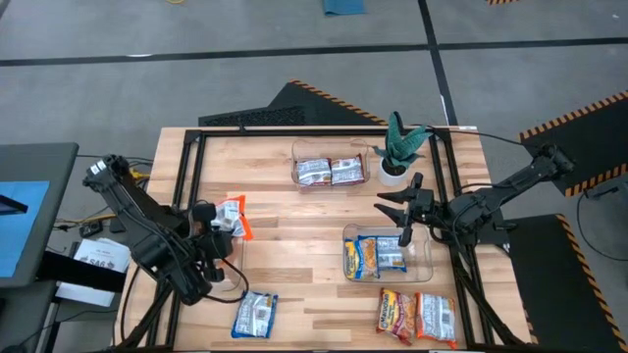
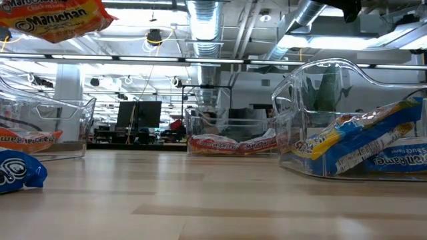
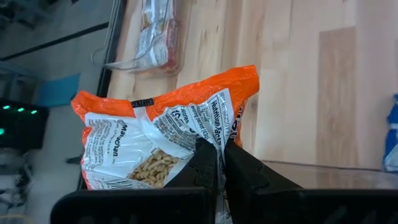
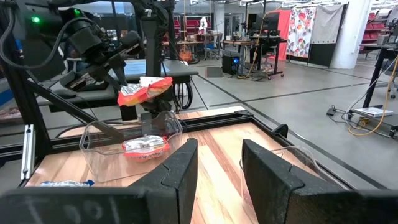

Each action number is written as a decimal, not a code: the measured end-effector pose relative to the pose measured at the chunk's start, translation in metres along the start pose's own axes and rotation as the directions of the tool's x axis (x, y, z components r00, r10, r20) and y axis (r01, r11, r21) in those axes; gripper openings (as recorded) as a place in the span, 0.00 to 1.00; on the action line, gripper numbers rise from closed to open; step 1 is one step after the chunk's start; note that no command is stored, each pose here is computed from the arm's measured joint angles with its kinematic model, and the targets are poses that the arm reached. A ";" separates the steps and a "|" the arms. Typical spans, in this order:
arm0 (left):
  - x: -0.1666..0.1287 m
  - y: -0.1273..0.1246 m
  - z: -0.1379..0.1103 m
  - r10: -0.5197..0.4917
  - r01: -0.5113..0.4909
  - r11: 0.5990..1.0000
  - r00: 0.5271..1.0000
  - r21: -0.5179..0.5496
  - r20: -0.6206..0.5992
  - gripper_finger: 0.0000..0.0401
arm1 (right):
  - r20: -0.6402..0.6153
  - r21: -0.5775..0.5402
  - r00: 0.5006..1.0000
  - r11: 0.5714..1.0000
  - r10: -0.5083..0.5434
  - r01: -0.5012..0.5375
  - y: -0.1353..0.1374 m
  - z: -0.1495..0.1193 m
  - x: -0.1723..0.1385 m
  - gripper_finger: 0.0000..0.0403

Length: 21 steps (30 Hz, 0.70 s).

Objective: Sort Maruchan noodles
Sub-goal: Put the left orange bag into the bottom left transparent bin

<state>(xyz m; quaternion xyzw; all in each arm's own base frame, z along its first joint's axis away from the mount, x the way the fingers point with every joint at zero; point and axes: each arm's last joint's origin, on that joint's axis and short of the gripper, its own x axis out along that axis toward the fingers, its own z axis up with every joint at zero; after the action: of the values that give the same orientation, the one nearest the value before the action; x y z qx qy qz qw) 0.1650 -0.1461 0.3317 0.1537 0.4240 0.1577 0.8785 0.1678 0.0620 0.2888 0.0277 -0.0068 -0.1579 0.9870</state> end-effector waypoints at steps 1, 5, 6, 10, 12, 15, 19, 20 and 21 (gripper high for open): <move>-0.001 0.002 0.000 -0.008 0.008 1.000 1.000 -0.009 0.009 0.00 | 0.000 0.000 1.000 1.000 0.000 0.000 0.000 0.000 0.000 0.38; -0.007 0.009 0.002 -0.031 0.032 0.999 0.998 -0.021 0.057 0.00 | 0.000 0.000 1.000 1.000 0.000 0.000 0.000 0.000 0.000 0.38; -0.008 0.011 0.002 -0.030 0.031 0.999 0.997 -0.025 0.069 0.00 | 0.000 0.000 1.000 1.000 0.000 0.000 0.000 0.000 0.000 0.38; -0.010 0.015 0.004 -0.033 0.035 0.999 0.995 -0.014 0.097 0.00 | 0.000 0.000 1.000 1.000 0.000 0.000 0.000 0.000 0.000 0.38; -0.009 0.016 0.007 -0.039 0.040 0.999 0.994 -0.009 0.105 0.00 | 0.000 0.000 1.000 1.000 0.000 0.000 0.000 0.000 0.000 0.38; -0.003 0.017 0.013 -0.041 0.040 0.999 0.992 0.012 0.116 0.00 | 0.000 -0.004 1.000 1.000 0.000 0.000 0.000 0.000 0.000 0.38; 0.022 0.013 0.015 -0.173 0.170 0.985 0.979 0.035 0.110 0.00 | 0.003 -0.005 1.000 1.000 0.000 0.000 0.000 0.000 0.000 0.38; 0.030 0.014 0.012 -0.205 0.202 0.979 0.973 0.036 0.106 0.00 | 0.003 -0.005 1.000 1.000 0.000 0.000 0.000 0.000 0.000 0.38; 0.037 0.017 0.010 -0.223 0.221 0.975 0.969 0.030 0.111 0.00 | 0.003 -0.005 1.000 1.000 0.000 0.000 0.000 0.000 0.000 0.38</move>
<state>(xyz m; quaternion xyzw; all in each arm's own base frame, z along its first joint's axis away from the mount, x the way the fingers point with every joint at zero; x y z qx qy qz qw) 0.1924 -0.1173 0.3184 0.1219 0.3890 0.0458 0.9120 0.1677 0.0620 0.2891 0.0248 -0.0077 -0.1579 0.9871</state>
